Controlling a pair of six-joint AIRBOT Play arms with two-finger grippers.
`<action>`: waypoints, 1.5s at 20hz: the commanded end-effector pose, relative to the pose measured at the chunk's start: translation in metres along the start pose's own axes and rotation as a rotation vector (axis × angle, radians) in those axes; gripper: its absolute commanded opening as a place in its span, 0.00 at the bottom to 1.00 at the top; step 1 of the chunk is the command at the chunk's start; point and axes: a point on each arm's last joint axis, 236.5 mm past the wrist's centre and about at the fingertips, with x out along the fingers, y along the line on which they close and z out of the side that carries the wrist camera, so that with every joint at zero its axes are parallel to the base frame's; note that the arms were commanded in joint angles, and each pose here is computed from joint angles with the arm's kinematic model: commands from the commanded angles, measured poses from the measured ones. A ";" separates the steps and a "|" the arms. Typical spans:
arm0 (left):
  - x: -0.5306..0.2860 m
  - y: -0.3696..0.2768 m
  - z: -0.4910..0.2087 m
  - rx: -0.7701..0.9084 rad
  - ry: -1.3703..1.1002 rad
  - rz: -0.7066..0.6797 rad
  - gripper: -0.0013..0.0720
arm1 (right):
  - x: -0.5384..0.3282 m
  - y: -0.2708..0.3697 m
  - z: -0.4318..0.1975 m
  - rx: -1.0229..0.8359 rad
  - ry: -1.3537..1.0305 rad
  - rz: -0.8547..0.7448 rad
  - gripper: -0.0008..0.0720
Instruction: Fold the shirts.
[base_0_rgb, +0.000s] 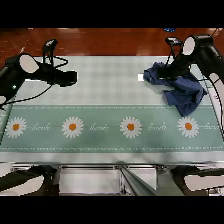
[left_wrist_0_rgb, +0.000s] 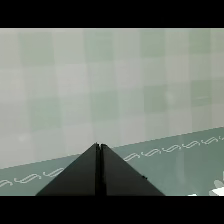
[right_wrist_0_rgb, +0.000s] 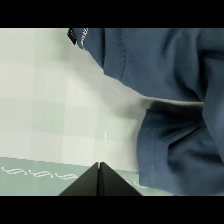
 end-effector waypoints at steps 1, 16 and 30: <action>0.000 0.000 0.000 0.000 0.000 0.000 0.03 | 0.000 0.000 0.000 0.000 -0.001 0.001 0.05; 0.000 0.000 0.003 0.000 -0.012 0.000 0.03 | 0.000 0.000 0.013 -0.001 -0.053 0.001 0.05; -0.024 0.051 0.101 -0.041 -0.419 0.082 0.70 | -0.004 -0.105 0.115 0.050 -0.477 -0.252 0.58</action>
